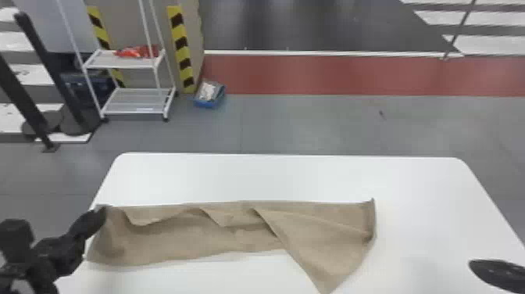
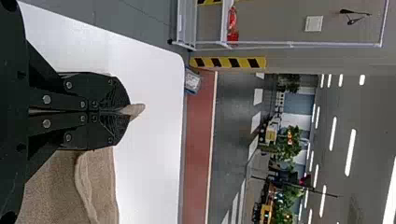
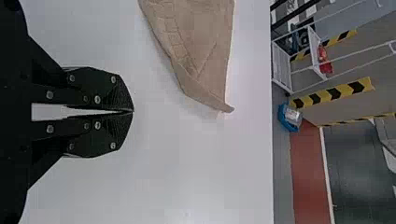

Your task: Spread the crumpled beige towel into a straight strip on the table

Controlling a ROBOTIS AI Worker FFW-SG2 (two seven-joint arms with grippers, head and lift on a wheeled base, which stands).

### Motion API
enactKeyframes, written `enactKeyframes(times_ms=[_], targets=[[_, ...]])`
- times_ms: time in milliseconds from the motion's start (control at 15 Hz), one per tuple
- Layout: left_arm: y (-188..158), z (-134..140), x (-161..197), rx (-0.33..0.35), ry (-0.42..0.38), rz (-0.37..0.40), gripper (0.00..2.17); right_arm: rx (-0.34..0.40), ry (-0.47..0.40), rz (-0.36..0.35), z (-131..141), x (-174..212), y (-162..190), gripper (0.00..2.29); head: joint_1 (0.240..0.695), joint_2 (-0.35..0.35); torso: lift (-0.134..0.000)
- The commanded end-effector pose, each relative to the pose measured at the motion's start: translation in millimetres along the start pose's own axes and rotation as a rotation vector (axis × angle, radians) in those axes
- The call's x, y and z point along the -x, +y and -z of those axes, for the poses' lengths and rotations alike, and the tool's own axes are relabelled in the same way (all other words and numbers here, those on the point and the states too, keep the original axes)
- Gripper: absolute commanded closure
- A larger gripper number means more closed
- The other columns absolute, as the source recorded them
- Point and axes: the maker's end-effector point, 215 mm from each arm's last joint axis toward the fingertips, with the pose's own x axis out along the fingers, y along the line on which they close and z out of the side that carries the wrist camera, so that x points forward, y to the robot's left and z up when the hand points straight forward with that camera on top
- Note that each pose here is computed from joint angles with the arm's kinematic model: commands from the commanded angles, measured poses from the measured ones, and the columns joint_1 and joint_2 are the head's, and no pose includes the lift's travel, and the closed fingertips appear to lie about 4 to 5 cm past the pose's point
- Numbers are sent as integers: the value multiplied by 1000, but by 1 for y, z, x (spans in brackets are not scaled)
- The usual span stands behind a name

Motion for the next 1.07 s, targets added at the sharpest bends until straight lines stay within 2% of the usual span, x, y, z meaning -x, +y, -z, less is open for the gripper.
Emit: enactKeyframes(times_ms=[0, 67, 200, 333, 467, 600, 733, 1000], targets=[[-2, 1, -1, 1, 0, 4, 1700, 364, -131, 4, -42, -14, 33, 201, 695, -6, 0], [-3, 2, 0, 0, 3, 5, 1700, 522, -148, -26, -54, -27, 65, 184, 695, 2, 0], [-1, 4, 2, 4, 4, 5, 1700, 581, -80, -71, -61, -63, 109, 110, 695, 48, 0], [-2, 4, 3, 8, 2, 5, 1700, 539, 80, -89, -43, -101, 140, 151, 695, 139, 0], [-2, 7, 6, 11, 0, 4, 1700, 448, 249, -100, -14, -128, 170, 262, 695, 190, 0], [-2, 6, 6, 10, -2, 4, 1700, 428, 301, -109, -3, -143, 197, 289, 695, 250, 0], [0, 6, 7, 9, -2, 2, 1700, 426, 342, -97, 7, -155, 214, 424, 695, 285, 0], [0, 5, 7, 6, -6, 3, 1700, 419, 451, -32, 31, -180, 225, 505, 695, 330, 0]])
